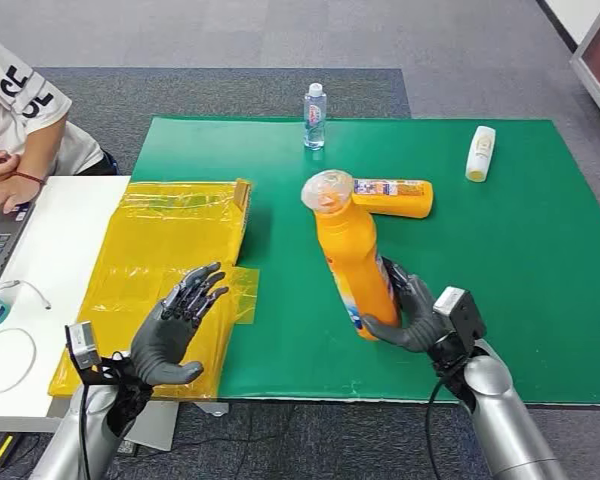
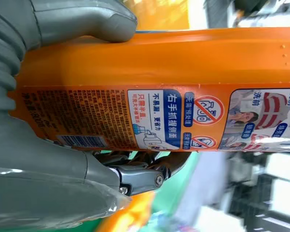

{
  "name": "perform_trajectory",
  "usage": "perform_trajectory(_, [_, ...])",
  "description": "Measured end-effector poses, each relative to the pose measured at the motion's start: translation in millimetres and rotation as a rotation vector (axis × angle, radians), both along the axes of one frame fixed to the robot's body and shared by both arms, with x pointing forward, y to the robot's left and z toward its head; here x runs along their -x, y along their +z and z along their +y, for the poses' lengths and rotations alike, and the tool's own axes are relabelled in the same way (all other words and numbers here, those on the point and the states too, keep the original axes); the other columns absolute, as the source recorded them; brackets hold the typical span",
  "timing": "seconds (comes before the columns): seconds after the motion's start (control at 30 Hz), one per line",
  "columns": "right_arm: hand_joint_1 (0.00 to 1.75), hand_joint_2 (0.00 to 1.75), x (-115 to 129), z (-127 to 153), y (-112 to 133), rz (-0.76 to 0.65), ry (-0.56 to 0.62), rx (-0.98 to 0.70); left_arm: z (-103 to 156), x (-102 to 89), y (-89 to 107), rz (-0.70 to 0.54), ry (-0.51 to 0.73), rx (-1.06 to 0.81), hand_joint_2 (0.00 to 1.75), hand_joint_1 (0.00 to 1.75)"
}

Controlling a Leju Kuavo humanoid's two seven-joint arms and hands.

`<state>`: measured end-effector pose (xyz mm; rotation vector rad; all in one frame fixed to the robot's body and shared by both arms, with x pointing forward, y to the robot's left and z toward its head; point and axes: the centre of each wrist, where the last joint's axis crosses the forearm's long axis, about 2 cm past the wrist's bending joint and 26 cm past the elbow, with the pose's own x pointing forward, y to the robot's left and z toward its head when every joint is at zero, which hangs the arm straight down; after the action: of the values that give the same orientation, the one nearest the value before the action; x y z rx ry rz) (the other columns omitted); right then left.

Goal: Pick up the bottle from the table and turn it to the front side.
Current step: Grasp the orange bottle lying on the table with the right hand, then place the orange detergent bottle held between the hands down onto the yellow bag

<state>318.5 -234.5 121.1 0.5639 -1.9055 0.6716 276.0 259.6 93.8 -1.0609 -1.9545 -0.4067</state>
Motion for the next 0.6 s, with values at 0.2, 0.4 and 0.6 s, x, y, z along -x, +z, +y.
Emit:
perform_trajectory(0.2, [1.75, 1.75, 4.7, 30.4, 17.3, -0.111, 0.027, 0.050, -2.4, -9.1, 1.9, 0.000, -0.011, 0.004, 1.75, 0.00])
perform_trajectory(0.4, [1.75, 1.75, 13.5, 56.3, 19.3, -0.204, 0.034, 0.150, -2.3, -13.7, 0.9, 0.009, -0.001, 0.000, 1.75, 0.00])
perform_trajectory(0.6, [1.75, 1.75, 19.6, 70.3, 18.3, -0.243, 0.047, 0.193, -2.1, -15.3, 0.0, 0.014, 0.002, -0.001, 1.75, 0.00])
